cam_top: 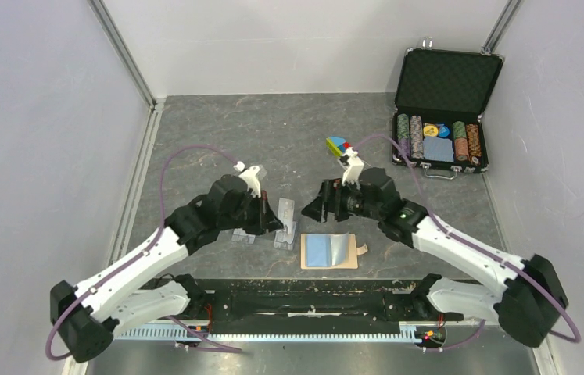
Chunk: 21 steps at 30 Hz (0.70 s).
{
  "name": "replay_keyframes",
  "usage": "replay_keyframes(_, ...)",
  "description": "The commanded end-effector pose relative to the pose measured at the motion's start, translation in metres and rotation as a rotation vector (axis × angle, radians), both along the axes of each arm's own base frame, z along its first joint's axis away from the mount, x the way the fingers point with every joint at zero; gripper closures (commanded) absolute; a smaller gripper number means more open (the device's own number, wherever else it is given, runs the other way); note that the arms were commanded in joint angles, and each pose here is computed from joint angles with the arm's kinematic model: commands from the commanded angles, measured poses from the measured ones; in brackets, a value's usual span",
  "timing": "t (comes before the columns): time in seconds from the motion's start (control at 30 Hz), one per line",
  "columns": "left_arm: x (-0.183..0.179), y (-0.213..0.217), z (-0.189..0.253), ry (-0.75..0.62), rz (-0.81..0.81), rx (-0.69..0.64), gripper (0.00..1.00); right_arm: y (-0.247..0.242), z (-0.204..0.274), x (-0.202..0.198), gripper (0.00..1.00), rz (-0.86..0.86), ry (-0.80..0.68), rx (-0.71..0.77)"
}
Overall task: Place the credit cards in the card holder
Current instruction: Pick up the credit card from the storage box.
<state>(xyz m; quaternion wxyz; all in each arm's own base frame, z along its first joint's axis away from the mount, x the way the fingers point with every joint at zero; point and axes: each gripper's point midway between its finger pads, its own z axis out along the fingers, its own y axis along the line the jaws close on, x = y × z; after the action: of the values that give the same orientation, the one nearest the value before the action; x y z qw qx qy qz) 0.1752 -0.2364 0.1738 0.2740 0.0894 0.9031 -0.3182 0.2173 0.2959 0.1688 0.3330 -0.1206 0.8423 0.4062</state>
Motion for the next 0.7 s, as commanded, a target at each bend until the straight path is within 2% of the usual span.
replay_keyframes(0.0, -0.026, -0.031, 0.019, 0.064, -0.074, -0.298, 0.98, -0.011, 0.024, -0.013, 0.15, 0.07, -0.014, 0.144)
replay_keyframes(0.1, -0.04, -0.045, 0.038, 0.073, -0.134, -0.516, 0.98, -0.012, 0.039, -0.023, 0.16, 0.121, -0.017, 0.24)
replay_keyframes(0.17, -0.045, -0.047, 0.048, 0.052, -0.156, -0.587, 0.98, -0.008, 0.046, -0.029, 0.2, 0.156, -0.016, 0.278)
replay_keyframes(0.33, -0.051, -0.042, 0.061, 0.018, -0.155, -0.679, 0.98, -0.003, 0.053, -0.036, 0.34, 0.202, 0.001, 0.331)
replay_keyframes(0.53, -0.053, -0.041, 0.061, 0.035, -0.144, -0.722, 0.98, 0.004, 0.061, -0.051, 0.48, 0.284, 0.029, 0.446)
replay_keyframes(0.6, -0.053, -0.042, 0.063, 0.036, -0.143, -0.746, 0.98, 0.005, 0.069, -0.055, 0.55, 0.306, 0.022, 0.502)
replay_keyframes(0.67, -0.052, -0.042, 0.061, 0.038, -0.138, -0.741, 0.98, 0.006, 0.071, -0.057, 0.66, 0.32, 0.03, 0.52)
